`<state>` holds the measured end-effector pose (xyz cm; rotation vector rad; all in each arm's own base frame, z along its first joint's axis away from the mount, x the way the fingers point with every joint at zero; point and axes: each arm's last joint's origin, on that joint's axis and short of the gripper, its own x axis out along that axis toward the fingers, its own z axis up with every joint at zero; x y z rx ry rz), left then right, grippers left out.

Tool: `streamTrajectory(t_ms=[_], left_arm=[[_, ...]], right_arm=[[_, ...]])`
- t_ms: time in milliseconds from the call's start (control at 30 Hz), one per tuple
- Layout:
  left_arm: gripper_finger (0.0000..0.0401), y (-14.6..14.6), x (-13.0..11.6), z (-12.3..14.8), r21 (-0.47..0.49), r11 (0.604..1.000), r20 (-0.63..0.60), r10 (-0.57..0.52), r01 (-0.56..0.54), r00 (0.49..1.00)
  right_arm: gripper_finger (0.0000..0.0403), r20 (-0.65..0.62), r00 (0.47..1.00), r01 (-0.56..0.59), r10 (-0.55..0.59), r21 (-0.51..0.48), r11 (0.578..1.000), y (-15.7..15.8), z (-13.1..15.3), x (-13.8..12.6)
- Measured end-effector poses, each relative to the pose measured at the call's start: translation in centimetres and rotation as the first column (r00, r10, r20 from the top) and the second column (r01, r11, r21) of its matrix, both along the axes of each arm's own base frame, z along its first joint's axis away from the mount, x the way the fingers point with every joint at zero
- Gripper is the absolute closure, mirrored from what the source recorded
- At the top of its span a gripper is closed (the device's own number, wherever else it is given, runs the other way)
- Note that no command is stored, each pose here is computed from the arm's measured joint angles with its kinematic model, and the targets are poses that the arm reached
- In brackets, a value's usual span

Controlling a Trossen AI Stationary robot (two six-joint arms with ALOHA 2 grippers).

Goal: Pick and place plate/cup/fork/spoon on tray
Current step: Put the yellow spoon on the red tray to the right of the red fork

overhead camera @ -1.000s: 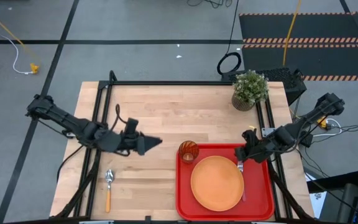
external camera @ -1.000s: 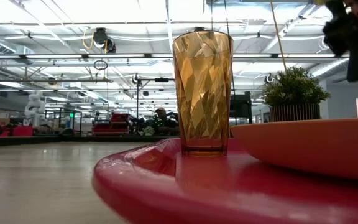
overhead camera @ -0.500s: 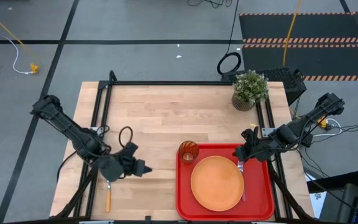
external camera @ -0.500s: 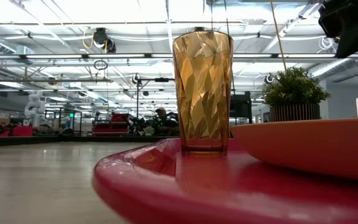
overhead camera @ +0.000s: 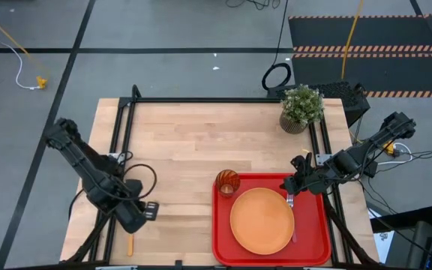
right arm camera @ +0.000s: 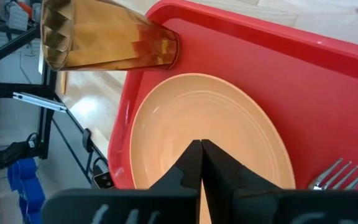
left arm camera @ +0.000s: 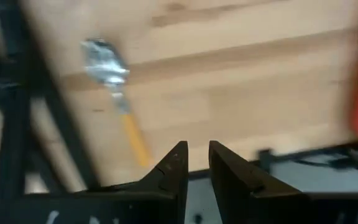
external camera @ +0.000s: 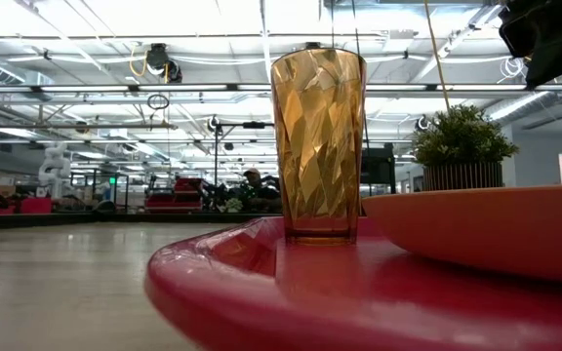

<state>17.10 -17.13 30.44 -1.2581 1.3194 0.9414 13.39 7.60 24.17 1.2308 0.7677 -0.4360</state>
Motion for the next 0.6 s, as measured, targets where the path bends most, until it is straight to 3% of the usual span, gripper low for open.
streamTrajectory(t_ms=[200, 333, 600], left_arm=[[0.0336, -0.6, -0.9, -2.0, 0.048, 0.999, -0.14, 0.017, -0.01, 0.99], [0.0325, -1.0, -0.9, -3.8, 0.006, 1.0, -0.158, 0.015, -0.014, 0.987], [0.0242, -0.9, -1.4, -8.1, -0.068, 0.997, -0.259, 0.029, -0.048, 0.966]], right_arm=[[0.0403, -0.008, 1.0, 0.001, -0.001, -0.005, 1.0, 0.0, -0.1, -0.1], [0.0403, -0.008, 1.0, 0.0, 0.0, -0.005, 1.0, 0.0, -0.1, -0.1], [0.0403, -0.008, 1.0, 0.0, 0.0, -0.004, 1.0, 0.0, -0.1, -0.1]])
